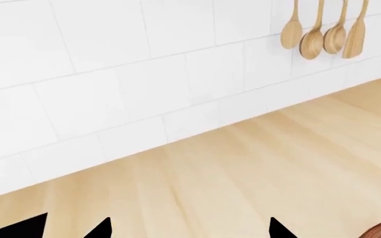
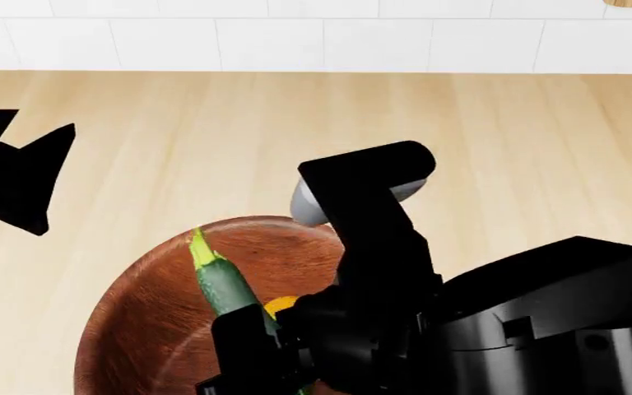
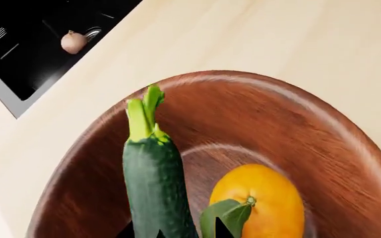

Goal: Pick the oranges and zucchinis from the sink and place them in one bowl. Place the onion in the other bowl. Then turn off the sink faucet.

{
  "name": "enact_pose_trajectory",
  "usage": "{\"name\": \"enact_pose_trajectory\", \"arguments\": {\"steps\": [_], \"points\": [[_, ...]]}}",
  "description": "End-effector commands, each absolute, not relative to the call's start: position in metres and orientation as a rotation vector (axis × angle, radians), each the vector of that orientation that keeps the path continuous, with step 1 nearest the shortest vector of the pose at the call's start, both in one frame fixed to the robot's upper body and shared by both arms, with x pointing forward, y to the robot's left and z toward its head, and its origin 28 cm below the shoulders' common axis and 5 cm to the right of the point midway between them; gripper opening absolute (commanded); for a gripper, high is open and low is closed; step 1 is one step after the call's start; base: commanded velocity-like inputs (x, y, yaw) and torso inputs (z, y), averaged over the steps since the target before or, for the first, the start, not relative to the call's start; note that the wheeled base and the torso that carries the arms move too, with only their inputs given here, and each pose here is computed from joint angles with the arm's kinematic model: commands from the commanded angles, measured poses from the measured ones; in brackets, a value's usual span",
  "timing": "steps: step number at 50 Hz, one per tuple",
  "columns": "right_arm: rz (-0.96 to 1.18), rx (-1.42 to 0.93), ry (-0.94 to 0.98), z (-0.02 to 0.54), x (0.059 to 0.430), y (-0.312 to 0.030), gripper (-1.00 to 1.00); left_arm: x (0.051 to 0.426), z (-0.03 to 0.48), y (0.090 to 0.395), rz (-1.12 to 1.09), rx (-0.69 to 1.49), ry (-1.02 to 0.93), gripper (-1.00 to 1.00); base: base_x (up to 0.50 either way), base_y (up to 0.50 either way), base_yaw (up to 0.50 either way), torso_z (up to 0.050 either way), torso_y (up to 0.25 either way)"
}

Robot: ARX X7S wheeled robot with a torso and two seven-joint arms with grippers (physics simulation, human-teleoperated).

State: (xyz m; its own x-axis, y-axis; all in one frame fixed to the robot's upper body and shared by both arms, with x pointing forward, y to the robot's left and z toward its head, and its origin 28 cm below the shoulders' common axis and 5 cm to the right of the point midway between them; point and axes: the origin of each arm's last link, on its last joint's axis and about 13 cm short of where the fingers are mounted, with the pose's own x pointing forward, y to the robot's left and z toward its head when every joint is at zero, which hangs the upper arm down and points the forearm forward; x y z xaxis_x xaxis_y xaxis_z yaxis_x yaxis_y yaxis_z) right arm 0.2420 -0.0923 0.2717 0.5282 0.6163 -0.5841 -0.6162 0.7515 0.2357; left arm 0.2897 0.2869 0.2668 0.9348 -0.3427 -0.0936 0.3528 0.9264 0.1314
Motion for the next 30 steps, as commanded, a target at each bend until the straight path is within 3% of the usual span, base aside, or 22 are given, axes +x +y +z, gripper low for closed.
{"name": "enact_pose_trajectory", "arguments": {"steps": [1, 8, 9, 20, 30], "points": [[0.738, 0.002, 0.766, 0.256, 0.247, -0.091, -1.0, 0.289, 0.268, 0.289, -0.373, 0.117, 0.046, 1.0, 0.0, 0.0, 0.0, 0.0, 0.0], [0.735, 0.004, 0.757, 0.258, 0.25, -0.091, -1.0, 0.29, 0.265, 0.285, -0.378, 0.119, 0.054, 1.0, 0.0, 0.0, 0.0, 0.0, 0.0], [0.727, 0.008, 0.757, 0.257, 0.25, -0.092, 1.0, 0.29, 0.265, 0.287, -0.377, 0.117, 0.054, 1.0, 0.0, 0.0, 0.0, 0.0, 0.0], [0.732, 0.003, 0.692, 0.272, 0.249, -0.093, 1.0, 0.29, 0.266, 0.284, -0.388, 0.121, 0.059, 1.0, 0.0, 0.0, 0.0, 0.0, 0.0], [0.699, 0.006, 0.476, 0.323, 0.243, -0.104, 1.0, 0.291, 0.268, 0.282, -0.396, 0.121, 0.059, 1.0, 0.0, 0.0, 0.0, 0.0, 0.0]]}}
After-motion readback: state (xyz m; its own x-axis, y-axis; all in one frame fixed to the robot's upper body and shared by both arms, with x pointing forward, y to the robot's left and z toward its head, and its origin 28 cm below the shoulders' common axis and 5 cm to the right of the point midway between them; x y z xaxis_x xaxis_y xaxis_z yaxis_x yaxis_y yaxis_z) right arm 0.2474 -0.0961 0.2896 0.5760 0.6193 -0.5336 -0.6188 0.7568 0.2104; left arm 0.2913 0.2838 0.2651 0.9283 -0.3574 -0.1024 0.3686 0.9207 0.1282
